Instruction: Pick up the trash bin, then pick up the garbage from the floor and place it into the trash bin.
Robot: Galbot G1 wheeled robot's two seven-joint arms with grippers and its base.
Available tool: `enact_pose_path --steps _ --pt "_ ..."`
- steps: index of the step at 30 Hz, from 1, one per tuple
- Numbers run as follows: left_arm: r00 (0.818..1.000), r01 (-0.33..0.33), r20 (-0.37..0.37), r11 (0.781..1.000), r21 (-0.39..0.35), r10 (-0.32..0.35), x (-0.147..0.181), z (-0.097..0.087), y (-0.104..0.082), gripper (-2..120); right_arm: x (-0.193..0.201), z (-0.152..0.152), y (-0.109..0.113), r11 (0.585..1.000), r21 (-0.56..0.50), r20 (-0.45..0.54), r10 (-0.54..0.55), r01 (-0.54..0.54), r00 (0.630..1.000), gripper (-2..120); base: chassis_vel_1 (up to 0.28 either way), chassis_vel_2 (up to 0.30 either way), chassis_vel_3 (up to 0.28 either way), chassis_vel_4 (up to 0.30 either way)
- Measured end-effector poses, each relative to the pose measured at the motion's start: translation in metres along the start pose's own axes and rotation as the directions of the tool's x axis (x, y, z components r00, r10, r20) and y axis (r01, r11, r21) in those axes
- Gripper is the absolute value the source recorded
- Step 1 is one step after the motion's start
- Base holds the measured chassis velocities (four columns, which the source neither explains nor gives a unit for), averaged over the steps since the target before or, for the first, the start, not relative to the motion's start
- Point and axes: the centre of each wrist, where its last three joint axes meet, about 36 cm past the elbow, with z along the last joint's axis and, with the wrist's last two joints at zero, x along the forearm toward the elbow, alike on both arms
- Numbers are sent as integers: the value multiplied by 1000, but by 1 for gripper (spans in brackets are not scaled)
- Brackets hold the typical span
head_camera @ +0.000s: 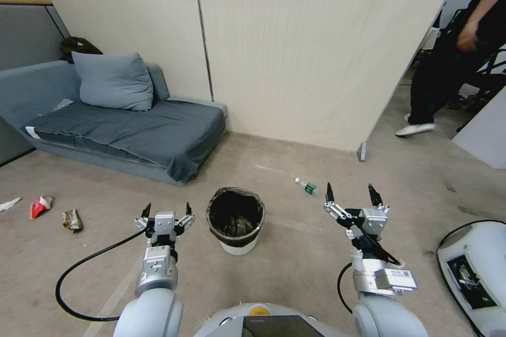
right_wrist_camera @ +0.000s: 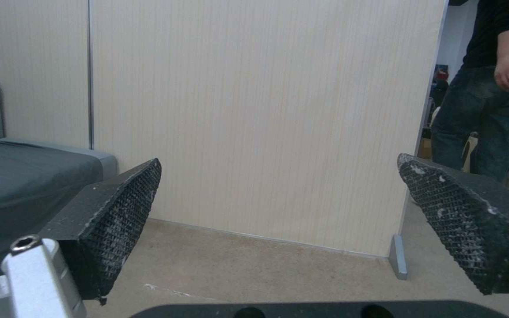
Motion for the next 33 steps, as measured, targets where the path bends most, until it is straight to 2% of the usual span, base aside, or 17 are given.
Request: enact_pose_path --steps 28,30,33 --pt "1000 -9 1 1000 -4 9 0 0 0 100 1 -1 1 1000 25 -16 13 -12 1000 100 0 0 0 0" --pt "1000 -13 -4 1000 4 13 0 0 0 100 1 -1 1 1000 26 -17 13 -13 1000 100 0 0 0 0" --pt "999 -41 -31 998 53 43 -1 -1 0 100 1 -1 1 1000 27 -16 14 -14 1000 100 0 0 0 0"
